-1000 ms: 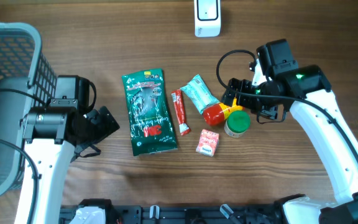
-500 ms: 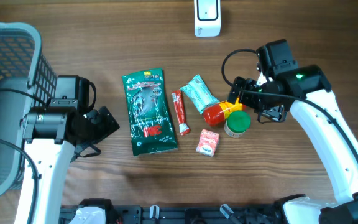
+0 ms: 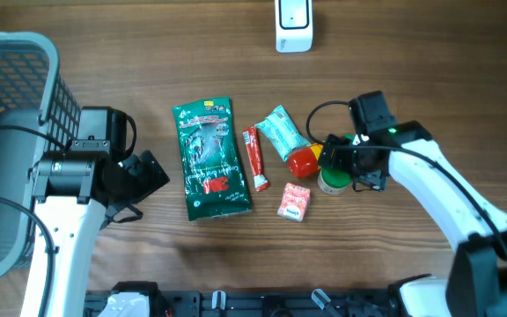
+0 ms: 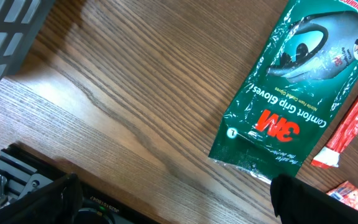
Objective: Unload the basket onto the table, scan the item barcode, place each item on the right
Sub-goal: 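Grasp the green-capped jar with the right gripper, then lift the jar and hold its label to the white scanner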
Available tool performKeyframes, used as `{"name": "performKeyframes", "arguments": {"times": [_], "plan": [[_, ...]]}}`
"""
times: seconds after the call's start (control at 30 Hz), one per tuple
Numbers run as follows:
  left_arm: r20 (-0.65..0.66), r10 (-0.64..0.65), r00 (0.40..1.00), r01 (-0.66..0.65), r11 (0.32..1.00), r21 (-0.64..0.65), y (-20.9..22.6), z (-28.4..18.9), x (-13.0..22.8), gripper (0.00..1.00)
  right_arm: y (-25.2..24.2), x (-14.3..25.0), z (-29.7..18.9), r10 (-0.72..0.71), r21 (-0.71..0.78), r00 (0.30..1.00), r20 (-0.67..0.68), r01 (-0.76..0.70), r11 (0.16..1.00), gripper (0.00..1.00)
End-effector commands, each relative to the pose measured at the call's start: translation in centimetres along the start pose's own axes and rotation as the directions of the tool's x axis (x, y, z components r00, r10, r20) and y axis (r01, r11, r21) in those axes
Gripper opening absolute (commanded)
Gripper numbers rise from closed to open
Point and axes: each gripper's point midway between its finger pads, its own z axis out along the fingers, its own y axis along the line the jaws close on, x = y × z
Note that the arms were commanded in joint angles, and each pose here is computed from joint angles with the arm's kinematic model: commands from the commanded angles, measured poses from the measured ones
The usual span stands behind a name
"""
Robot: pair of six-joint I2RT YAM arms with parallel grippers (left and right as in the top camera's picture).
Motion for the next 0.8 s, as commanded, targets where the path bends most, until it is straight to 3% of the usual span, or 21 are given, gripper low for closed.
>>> {"name": "performKeyframes", "arguments": {"times": [0.0, 0.17, 0.3, 0.53, 0.63, 0.77], "plan": [[-0.009, 0.01, 1.0, -0.01, 1.0, 0.002, 0.1, 0.1, 0.1, 1.0, -0.6, 1.6, 2.6, -0.034, 0.03, 0.993, -0.113, 0.038, 0.999, 0.97], [-0.009, 0.01, 1.0, -0.01, 1.0, 0.002, 0.1, 0.1, 0.1, 1.0, -1.4, 2.3, 4.5, -0.025, 0.071, 0.984, -0.174, 0.038, 0.997, 0.81], [-0.009, 0.01, 1.0, -0.01, 1.0, 0.002, 0.1, 0.1, 0.1, 1.0, -0.8, 2.3, 4.5, -0.033, 0.036, 0.982, -0.183, 0.04, 0.999, 0.76], [-0.009, 0.01, 1.0, -0.01, 1.0, 0.002, 0.1, 0.1, 0.1, 1.0, 5.8, 4.4, 0.2, -0.174, -0.318, 0.925, -0.336, 0.062, 0.946, 0.7], [-0.009, 0.01, 1.0, -0.01, 1.0, 0.002, 0.1, 0.1, 0.1, 1.0, 9.2, 5.5, -2.9, -0.227, -0.513, 0.895, -0.384, -0.003, 0.859, 0.7], [-0.009, 0.01, 1.0, -0.01, 1.0, 0.002, 0.1, 0.1, 0.1, 1.0, 11.4, 6.8, -6.1, -0.29, -0.653, 0.859, -0.422, -0.066, 0.755, 0.66]]}}
